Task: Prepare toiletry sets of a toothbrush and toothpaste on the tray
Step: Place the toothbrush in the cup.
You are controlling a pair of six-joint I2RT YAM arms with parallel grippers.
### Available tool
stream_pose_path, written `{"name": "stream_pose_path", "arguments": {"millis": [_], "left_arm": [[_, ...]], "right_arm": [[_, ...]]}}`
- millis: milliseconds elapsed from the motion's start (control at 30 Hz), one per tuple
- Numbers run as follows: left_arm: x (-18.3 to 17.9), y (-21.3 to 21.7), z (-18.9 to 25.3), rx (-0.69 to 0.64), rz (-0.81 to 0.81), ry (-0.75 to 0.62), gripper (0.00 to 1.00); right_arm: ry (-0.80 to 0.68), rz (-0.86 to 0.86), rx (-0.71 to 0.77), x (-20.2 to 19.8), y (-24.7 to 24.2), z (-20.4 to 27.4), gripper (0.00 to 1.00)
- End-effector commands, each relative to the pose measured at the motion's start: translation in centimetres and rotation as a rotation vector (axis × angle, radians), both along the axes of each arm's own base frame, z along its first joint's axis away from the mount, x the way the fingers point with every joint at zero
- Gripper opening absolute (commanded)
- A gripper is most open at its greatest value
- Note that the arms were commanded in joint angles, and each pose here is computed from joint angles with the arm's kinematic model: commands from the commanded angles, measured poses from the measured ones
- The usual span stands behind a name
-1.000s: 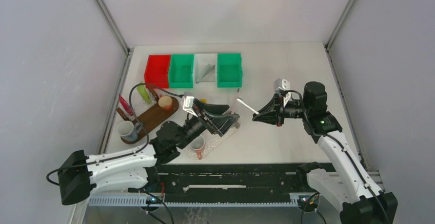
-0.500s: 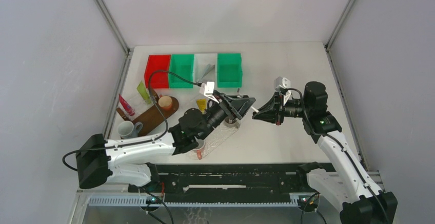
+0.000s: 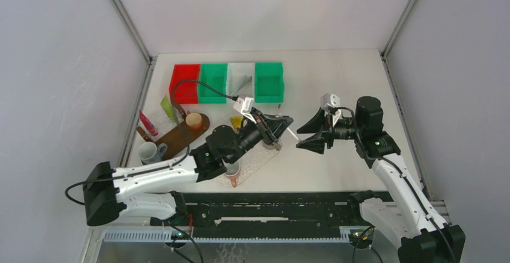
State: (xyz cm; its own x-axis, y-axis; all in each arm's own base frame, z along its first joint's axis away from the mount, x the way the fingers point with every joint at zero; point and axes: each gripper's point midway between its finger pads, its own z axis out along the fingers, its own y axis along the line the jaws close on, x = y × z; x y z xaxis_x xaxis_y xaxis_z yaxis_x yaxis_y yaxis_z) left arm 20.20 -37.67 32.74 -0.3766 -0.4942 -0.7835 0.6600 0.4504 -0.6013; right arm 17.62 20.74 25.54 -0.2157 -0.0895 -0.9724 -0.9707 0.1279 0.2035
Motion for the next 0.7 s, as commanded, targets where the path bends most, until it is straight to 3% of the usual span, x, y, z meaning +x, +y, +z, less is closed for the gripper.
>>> {"name": "stream_pose_path", "arguments": {"millis": [0,167,433,667], "left_arm": [[-2.9,2.2,0.8,0.095,-0.153,-0.152,0.0],[-3.8,6.2,-1.2,0.269,-0.161,-0.19,0.0],[-2.6,15.4,-2.5,0.407,0.1,-0.13,0.0],[-1.5,19.5,-4.6,0.502,0.238,-0.042,0.0]], "right_arm": [[-0.054,0.053,0.012,-0.8,0.0,0.5,0.63],[-0.064,0.052,0.01,-0.8,-0.1,0.4,0.63],[-0.065,0.032,-0.004,-0.3,-0.4,-0.1,0.63],[-0.062,0.025,-0.014,0.0,-0.5,-0.5,0.63]]}}
